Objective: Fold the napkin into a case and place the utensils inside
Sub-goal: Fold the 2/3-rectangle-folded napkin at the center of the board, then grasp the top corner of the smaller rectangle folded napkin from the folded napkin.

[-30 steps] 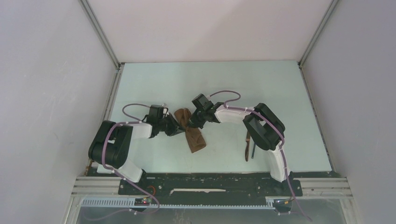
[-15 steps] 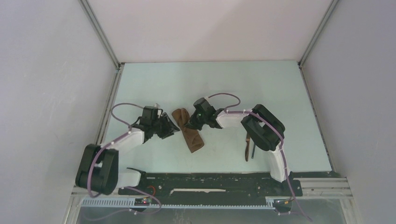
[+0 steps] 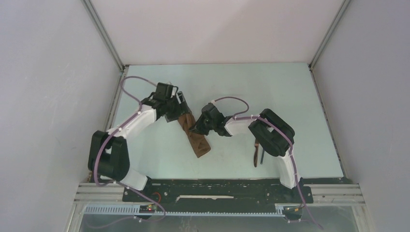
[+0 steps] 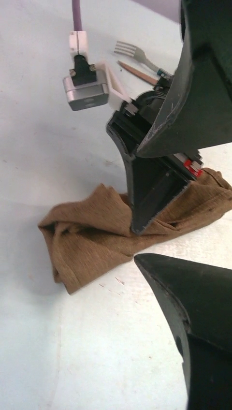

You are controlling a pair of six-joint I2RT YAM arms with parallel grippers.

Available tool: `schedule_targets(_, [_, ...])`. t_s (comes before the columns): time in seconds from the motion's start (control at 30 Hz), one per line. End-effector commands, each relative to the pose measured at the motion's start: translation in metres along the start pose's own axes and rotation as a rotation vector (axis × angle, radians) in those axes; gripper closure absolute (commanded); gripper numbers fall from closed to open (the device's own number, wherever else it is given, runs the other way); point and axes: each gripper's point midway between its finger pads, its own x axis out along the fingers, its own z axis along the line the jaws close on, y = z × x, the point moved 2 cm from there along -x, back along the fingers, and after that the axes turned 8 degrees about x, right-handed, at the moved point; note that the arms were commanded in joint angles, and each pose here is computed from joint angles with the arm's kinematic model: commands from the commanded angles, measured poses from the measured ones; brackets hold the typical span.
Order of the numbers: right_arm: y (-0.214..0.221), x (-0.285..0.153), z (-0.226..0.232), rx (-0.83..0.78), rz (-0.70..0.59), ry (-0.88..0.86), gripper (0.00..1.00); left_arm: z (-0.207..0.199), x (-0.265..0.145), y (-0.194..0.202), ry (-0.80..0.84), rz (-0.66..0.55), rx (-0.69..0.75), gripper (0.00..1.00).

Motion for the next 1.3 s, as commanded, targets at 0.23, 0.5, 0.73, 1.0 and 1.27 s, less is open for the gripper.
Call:
schedule_targets(0.23, [0.005,0.000,-0.018,-0.060,-0.025,0.047,0.92,-0.011,0.033,-0.001,-0.175,0.172,0.158,0.23])
schedule_targets(0.5, [0.005,0.000,-0.017,-0.110,-0.028,0.037,0.85,-0.014,0.044,-0.015,-0.179,0.195,0.226,0.37])
schedule_targets(0.73, [0.002,-0.003,-0.013,-0.143,-0.052,0.033,0.85,-0.015,0.056,-0.010,-0.165,0.255,0.247,0.38])
schedule_targets(1.0, [0.002,-0.009,-0.007,-0.226,-0.070,0.023,0.80,-0.004,0.052,-0.017,-0.192,0.248,0.240,0.75])
schedule_targets(1.27, [-0.002,-0.039,0.031,-0.645,-0.098,-0.097,0.40,0.005,0.045,-0.021,-0.177,0.245,0.221,0.90])
